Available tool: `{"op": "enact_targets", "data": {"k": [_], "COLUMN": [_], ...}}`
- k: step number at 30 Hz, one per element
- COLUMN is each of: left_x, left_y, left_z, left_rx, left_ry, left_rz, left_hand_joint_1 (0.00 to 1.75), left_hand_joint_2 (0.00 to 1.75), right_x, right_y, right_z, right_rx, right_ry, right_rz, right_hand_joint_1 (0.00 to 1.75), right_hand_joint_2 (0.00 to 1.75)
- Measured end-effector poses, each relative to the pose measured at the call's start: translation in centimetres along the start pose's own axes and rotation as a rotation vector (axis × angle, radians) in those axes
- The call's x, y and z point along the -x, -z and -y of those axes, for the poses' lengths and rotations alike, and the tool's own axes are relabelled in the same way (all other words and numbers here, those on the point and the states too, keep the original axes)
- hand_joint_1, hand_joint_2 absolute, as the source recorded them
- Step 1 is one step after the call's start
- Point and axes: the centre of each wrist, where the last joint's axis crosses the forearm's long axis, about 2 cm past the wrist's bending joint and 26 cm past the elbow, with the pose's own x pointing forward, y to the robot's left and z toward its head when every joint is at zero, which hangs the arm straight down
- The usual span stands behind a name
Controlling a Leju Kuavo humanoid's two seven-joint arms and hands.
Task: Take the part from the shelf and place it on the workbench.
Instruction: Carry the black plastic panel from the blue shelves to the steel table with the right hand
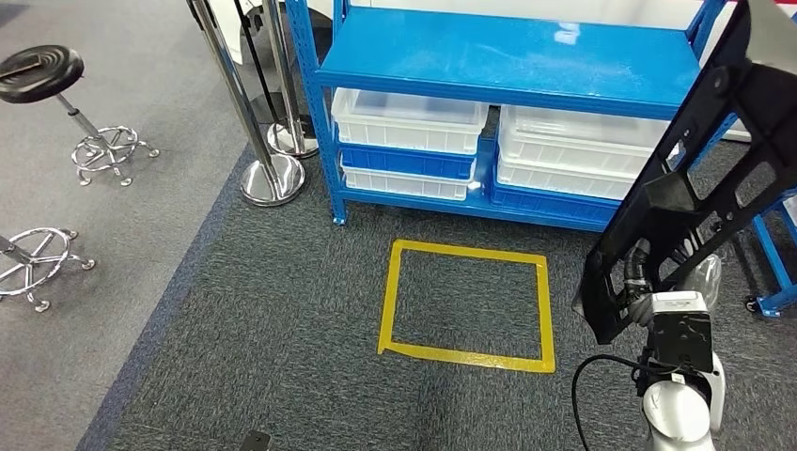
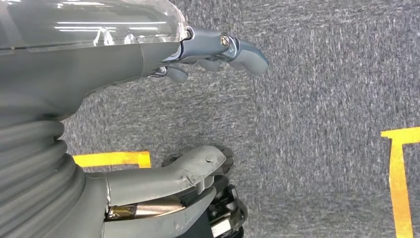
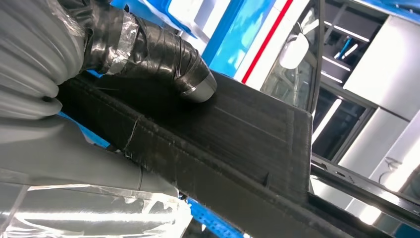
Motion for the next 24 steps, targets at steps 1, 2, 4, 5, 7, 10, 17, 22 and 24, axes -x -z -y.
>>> {"op": "enact_targets", "data": {"k": [1, 2, 4, 5, 7, 10, 17, 22, 24], "left_x": [0.02, 0.04, 0.07, 0.07, 0.1, 0.14, 0.06, 0.0, 0.11], "left_y": [-0.01, -0.03, -0.05, -0.05, -0.07, -0.1, -0.02, 0.0, -0.08], "left_z": [0.0, 0.01, 0.02, 0.02, 0.03, 0.04, -0.06, 0.0, 0.03], "left_rx": [0.0, 0.0, 0.001, 0.001, 0.002, 0.003, 0.001, 0.001, 0.002], "left_ry": [0.0, 0.0, 0.0, 0.0, 0.0, 0.0, 0.001, 0.001, 0.001], "left_rz": [-0.001, -0.002, -0.003, -0.004, -0.006, -0.01, -0.009, -0.008, -0.01], "left_hand_joint_1": [0.0, 0.0, 0.0, 0.0, 0.0, 0.0, 0.0, 0.0, 0.0], "left_hand_joint_2": [1.75, 1.75, 1.75, 1.75, 1.75, 1.75, 1.75, 1.75, 1.75], "right_x": [0.0, -0.01, -0.04, -0.05, -0.05, -0.05, -0.07, -0.03, 0.05], "right_y": [0.01, 0.05, 0.12, 0.16, 0.15, 0.13, 0.17, 0.14, 0.05], "right_z": [-0.01, -0.02, -0.04, -0.04, -0.05, -0.07, -0.11, -0.12, -0.13], "right_rx": [0.0, 0.0, 0.002, 0.002, 0.002, 0.001, 0.002, 0.001, 0.0], "right_ry": [0.0, 0.001, 0.002, 0.002, 0.002, 0.001, -0.002, -0.003, -0.005], "right_rz": [0.0, 0.001, 0.002, 0.003, 0.003, 0.002, 0.004, 0.001, -0.004], "right_hand_joint_1": [1.75, 1.75, 1.75, 1.75, 1.75, 1.75, 1.75, 1.75, 1.75], "right_hand_joint_2": [1.75, 1.75, 1.75, 1.75, 1.75, 1.75, 1.75, 1.75, 1.75]}}
